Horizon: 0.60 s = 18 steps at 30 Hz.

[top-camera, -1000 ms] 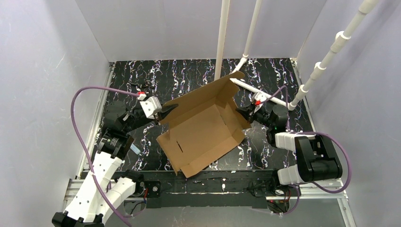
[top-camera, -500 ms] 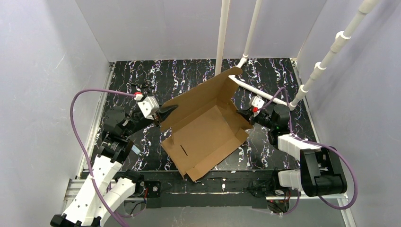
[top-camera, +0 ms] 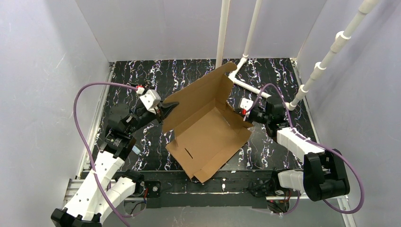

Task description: Fold the paper box

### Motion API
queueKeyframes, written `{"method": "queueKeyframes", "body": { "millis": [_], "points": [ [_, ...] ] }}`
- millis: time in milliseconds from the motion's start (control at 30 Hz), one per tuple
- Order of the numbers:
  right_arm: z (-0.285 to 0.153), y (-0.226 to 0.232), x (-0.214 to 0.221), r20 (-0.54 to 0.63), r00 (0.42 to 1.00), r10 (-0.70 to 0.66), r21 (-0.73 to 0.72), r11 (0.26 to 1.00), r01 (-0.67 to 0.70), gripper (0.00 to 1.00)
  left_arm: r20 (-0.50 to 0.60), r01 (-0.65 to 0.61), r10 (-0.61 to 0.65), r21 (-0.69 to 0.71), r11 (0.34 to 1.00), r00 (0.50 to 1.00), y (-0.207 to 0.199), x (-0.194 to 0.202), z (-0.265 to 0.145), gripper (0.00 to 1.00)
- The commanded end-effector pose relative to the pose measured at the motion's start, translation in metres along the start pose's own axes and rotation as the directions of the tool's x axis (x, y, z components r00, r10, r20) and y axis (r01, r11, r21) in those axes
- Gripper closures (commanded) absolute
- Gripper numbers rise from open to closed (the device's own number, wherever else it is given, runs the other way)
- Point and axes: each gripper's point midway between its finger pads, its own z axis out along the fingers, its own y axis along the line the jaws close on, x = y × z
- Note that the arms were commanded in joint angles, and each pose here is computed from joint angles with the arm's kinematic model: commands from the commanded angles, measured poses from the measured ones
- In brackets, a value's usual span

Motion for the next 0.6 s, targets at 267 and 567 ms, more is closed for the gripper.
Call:
{"method": "queueKeyframes", "body": {
  "millis": [267,567],
  "points": [
    [0.002,0.014,0.001,-0.043,0.998,-0.048,-0.042,0.998,0.046,0.99,0.102,0.013,0.002,-0.147,0.989,0.995,0.022,-0.043,-0.005,1.0],
    [0.012,0.021,-0.006,-0.095,0.987,-0.131,-0.102,0.987,0.122,0.99,0.096,0.01,-0.003,-0.074,0.997,0.995,0.01,-0.044,-0.002,1.0]
  ]
}}
